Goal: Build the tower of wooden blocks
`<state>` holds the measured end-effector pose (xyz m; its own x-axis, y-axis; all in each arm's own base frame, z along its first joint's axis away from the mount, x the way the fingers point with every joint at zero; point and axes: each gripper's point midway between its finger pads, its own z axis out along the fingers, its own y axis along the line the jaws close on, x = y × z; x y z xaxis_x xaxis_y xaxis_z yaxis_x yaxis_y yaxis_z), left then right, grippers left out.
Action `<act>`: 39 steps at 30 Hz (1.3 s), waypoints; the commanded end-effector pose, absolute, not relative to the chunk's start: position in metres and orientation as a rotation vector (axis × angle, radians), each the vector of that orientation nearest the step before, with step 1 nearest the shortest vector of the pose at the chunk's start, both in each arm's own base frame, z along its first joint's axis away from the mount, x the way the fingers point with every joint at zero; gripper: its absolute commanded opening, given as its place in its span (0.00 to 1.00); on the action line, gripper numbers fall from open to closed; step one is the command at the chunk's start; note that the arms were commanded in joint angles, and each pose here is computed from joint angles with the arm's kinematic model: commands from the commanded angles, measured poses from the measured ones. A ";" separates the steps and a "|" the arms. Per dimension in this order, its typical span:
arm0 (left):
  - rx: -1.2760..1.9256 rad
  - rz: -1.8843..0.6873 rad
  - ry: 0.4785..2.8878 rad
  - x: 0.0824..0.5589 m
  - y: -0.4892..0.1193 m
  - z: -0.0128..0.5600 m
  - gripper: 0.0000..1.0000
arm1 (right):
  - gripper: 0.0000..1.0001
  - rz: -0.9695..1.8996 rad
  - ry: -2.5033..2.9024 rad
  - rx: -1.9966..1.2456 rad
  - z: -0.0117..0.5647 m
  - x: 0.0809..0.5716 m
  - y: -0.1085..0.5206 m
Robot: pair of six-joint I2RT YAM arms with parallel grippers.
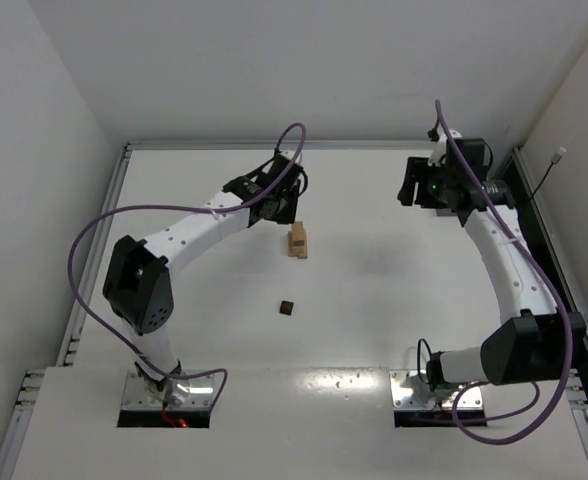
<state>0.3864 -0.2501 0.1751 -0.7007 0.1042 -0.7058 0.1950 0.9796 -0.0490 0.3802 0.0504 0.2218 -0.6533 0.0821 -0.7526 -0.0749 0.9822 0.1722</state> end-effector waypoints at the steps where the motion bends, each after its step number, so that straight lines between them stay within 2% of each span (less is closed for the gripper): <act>1: 0.133 -0.199 2.288 0.391 -0.266 0.200 0.00 | 0.57 0.044 2.307 0.049 0.233 0.362 0.006; 4: 0.145 -0.199 2.323 0.390 -0.274 0.184 0.00 | 0.48 0.025 2.301 0.142 0.238 0.357 -0.012; 18: 0.027 -0.145 2.335 0.390 -0.289 0.166 0.00 | 0.47 0.237 2.308 0.337 0.222 0.336 -0.022; 37: 0.056 -0.082 2.359 0.380 -0.294 0.144 0.00 | 0.45 0.292 2.283 0.406 0.221 0.326 -0.025; 39: 0.056 -0.082 2.359 0.380 -0.294 0.144 0.00 | 0.49 0.294 2.292 0.409 0.217 0.324 -0.025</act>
<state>0.3749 -0.2905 0.1355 -0.7321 0.0422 -0.6799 0.0844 0.9960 -0.0290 0.3242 -0.0259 0.2092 -0.6761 0.3658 -0.6396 0.2057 0.9273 0.3129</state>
